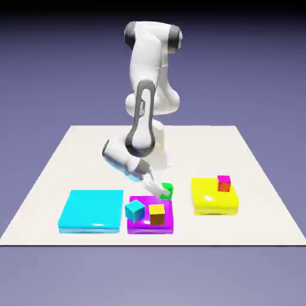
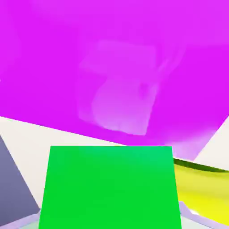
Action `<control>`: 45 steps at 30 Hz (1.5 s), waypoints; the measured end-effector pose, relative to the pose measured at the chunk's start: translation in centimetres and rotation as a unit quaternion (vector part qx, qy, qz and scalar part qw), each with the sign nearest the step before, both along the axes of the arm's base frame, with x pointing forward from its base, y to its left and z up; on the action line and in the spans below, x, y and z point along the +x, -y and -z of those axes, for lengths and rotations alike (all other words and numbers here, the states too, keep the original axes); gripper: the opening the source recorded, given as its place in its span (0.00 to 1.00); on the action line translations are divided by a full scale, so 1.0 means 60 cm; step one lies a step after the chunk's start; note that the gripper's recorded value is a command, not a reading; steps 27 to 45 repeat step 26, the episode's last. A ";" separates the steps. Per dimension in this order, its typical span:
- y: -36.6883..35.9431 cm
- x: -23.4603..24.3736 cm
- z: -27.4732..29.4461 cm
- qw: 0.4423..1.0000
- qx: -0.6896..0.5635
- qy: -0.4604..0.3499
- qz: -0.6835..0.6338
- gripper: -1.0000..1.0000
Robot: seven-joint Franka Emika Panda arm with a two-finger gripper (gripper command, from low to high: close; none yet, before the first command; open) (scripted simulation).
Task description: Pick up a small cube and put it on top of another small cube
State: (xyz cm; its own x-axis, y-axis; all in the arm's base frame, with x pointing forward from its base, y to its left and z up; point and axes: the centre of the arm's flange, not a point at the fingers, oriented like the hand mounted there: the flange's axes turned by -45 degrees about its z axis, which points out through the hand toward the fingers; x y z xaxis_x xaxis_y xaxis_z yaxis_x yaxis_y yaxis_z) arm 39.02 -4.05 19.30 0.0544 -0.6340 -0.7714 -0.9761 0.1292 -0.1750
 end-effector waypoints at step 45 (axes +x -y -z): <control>0.062 0.018 -0.052 0.939 0.112 -0.041 0.321 1.00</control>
